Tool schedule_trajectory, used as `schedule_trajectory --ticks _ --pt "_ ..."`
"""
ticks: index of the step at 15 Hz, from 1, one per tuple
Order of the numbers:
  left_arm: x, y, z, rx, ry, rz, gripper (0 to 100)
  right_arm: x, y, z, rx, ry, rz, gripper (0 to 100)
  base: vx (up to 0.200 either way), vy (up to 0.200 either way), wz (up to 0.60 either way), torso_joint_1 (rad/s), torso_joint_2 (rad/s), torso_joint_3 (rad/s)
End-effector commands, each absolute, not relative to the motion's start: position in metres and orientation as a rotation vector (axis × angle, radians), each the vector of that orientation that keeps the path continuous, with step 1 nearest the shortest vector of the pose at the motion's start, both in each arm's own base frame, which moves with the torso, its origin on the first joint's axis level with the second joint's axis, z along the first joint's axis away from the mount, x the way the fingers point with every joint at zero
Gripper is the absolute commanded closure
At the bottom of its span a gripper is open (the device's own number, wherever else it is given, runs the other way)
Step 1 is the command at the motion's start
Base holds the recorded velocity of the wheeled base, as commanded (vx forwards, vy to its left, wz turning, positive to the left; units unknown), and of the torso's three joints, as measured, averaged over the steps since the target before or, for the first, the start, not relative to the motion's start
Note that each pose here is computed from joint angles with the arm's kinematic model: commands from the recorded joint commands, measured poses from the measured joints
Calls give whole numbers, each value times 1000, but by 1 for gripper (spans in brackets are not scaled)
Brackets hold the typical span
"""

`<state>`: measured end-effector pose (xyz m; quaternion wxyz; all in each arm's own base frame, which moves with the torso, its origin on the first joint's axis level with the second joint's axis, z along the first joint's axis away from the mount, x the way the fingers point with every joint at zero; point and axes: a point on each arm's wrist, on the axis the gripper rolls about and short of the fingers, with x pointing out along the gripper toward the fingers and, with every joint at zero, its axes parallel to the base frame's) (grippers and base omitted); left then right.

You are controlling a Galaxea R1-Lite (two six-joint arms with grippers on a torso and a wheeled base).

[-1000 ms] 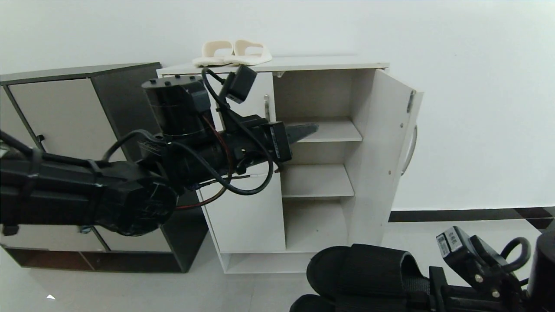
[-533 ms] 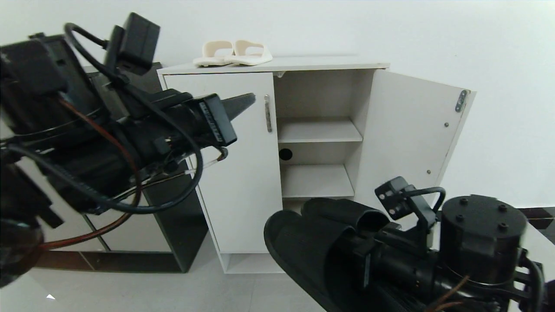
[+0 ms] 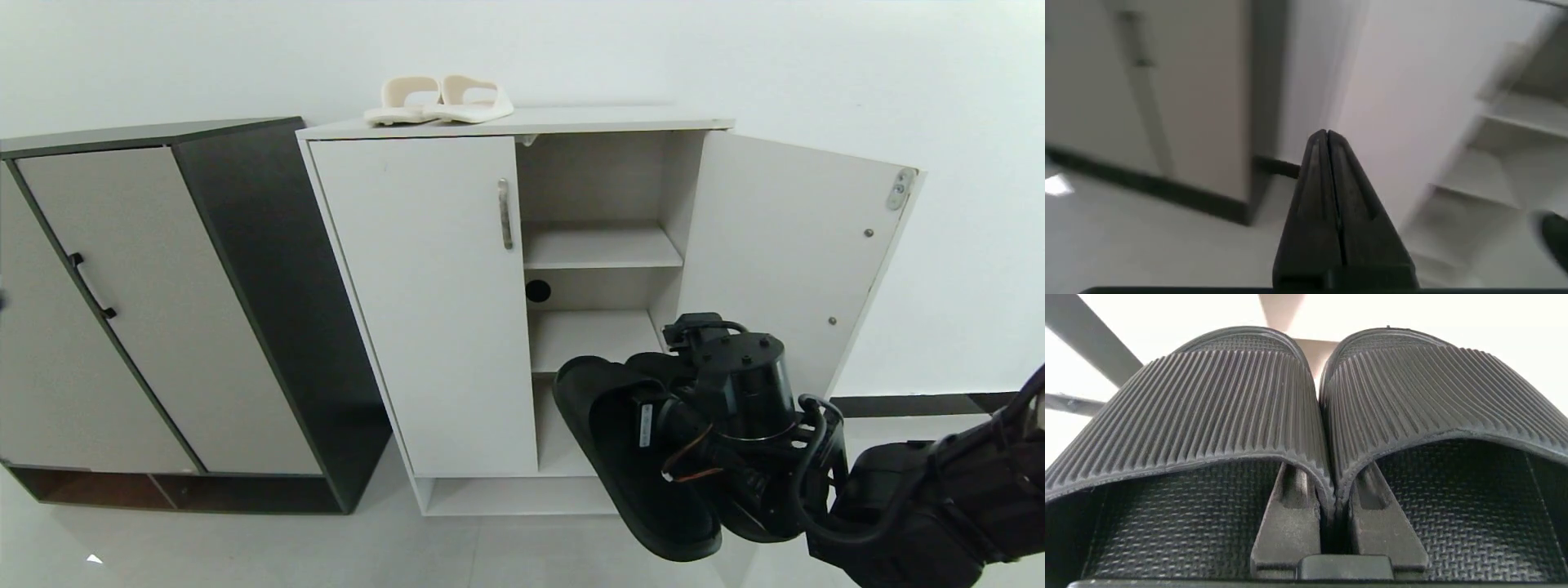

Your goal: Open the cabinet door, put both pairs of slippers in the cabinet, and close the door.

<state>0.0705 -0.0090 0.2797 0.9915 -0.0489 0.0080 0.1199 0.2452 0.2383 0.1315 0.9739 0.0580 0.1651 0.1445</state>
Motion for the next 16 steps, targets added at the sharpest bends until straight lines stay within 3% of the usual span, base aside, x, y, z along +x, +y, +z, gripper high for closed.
schedule_trajectory --ticks 1,4,7,9,11,12,13,16 --pt "-16 13 255 -109 -86 550 100 250 238 129 117 335 281 100 0 0 0 0 0 0" --pt "-40 11 174 -36 -17 606 100 248 237 127 112 343 281 100 0 0 0 0 0 0" --pt "-40 10 119 -31 28 648 100 247 237 127 113 341 280 100 0 0 0 0 0 0" --pt "-33 10 102 -59 69 620 100 247 236 125 108 348 280 100 0 0 0 0 0 0" --pt "-29 8 88 -47 109 478 100 247 237 125 110 345 281 100 0 0 0 0 0 0" --pt "-28 7 86 -51 108 412 100 247 236 125 113 347 278 100 0 0 0 0 0 0" --pt "-32 8 85 -50 48 361 100 247 236 125 112 348 278 100 0 0 0 0 0 0" --pt "-28 4 83 29 33 197 100 246 237 125 113 349 282 100 0 0 0 0 0 0"
